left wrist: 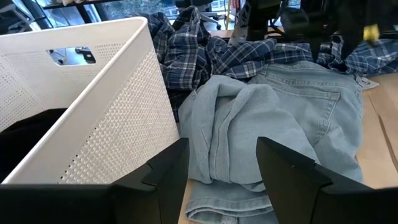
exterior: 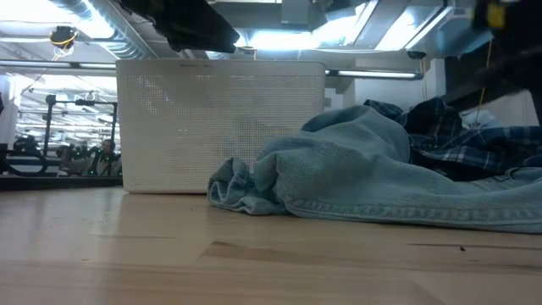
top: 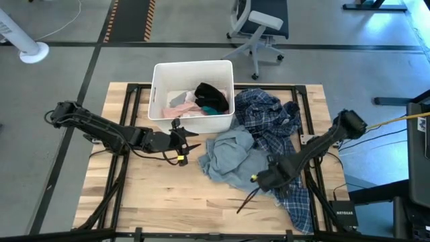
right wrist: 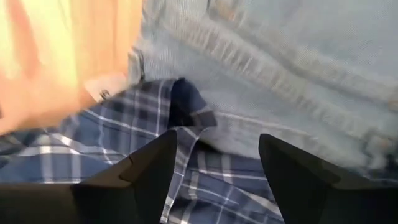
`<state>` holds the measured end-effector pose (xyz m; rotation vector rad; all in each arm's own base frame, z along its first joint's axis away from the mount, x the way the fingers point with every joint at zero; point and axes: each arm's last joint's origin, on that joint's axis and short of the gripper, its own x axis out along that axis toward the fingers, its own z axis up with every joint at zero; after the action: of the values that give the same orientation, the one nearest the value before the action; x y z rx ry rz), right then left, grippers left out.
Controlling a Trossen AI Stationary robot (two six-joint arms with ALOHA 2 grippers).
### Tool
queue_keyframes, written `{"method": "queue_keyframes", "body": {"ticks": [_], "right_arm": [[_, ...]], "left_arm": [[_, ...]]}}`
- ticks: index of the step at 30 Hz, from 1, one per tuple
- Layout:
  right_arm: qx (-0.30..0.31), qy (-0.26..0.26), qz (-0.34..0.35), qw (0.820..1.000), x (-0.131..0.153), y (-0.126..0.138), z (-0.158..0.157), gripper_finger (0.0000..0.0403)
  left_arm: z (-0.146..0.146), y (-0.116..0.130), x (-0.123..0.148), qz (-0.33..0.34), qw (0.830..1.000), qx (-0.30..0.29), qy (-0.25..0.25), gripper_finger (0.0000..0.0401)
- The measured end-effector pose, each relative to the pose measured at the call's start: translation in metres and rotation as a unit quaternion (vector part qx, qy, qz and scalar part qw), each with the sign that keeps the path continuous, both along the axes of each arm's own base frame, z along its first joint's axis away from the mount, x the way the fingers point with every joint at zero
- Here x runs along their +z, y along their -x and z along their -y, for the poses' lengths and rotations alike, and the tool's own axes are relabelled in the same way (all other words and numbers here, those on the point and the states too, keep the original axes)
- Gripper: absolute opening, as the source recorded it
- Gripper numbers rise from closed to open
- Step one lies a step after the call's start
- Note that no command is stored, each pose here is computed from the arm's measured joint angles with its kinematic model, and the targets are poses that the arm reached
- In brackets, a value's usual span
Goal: Sort clothes
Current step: Move the blue patterned pants to the top right of the table
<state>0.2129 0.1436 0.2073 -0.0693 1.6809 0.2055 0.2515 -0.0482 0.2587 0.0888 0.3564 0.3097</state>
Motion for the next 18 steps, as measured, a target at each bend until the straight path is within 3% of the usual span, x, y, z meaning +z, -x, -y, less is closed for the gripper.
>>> {"method": "queue_keyframes", "body": {"ticks": [2, 7, 11, 15, 18], "right_arm": [[0.004, 0.014, -0.041, 0.999, -0.011, 0.000, -0.003, 0.0248], [0.019, 0.113, -0.161, 0.980, -0.025, 0.012, 0.005, 0.0248], [0.036, 0.186, -0.180, 0.965, -0.024, 0.017, 0.013, 0.0248], [0.042, 0.205, -0.170, 0.963, -0.032, 0.023, 0.018, 0.0248], [0.031, 0.191, -0.198, 0.961, -0.046, 0.033, 0.023, 0.0248]], "left_arm": [[0.000, 0.000, 0.000, 0.001, 1.000, 0.001, 0.003, 0.0182], [0.000, 0.000, 0.000, 0.002, 1.000, 0.002, 0.005, 0.0182], [0.000, 0.000, 0.000, 0.002, 1.000, 0.002, 0.005, 0.0182], [0.000, 0.000, 0.000, 0.002, 1.000, 0.002, 0.005, 0.0182], [0.000, 0.000, 0.000, 0.002, 1.000, 0.002, 0.005, 0.0182]]}}
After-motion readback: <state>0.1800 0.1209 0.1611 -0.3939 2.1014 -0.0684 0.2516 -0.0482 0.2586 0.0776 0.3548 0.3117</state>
